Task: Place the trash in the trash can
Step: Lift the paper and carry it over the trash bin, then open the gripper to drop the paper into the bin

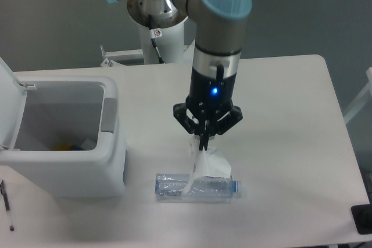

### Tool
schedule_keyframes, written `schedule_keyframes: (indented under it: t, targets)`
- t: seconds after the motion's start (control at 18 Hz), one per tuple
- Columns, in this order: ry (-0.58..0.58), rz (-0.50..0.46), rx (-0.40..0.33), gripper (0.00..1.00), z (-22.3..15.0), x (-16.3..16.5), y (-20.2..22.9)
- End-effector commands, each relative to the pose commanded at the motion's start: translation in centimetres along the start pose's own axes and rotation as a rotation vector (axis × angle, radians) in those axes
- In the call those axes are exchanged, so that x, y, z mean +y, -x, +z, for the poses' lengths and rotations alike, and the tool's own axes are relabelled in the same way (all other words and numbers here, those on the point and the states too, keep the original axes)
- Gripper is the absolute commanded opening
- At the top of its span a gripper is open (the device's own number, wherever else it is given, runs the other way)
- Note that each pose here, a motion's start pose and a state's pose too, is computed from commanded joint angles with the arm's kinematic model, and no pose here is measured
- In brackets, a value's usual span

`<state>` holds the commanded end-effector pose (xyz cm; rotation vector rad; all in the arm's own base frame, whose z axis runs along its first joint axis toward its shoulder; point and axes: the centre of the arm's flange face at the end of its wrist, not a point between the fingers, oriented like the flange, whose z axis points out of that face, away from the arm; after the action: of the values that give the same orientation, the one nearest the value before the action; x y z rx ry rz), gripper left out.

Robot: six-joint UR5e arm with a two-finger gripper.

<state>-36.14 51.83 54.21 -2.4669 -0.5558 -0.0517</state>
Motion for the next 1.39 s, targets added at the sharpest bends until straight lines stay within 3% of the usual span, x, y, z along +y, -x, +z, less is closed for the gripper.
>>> schedule_keyframes:
  t: [0.44, 0.67, 1.39]
  targets:
    - [-0.114, 0.022, 0.117, 0.03, -4.7, -1.5, -4.1]
    - [-0.145, 0.021, 0.209, 0.03, -6.7, 0.2, -6.9]
    - [-0.06, 0.136, 0.316, 0.07, -2.3, 3.5, -16.1]
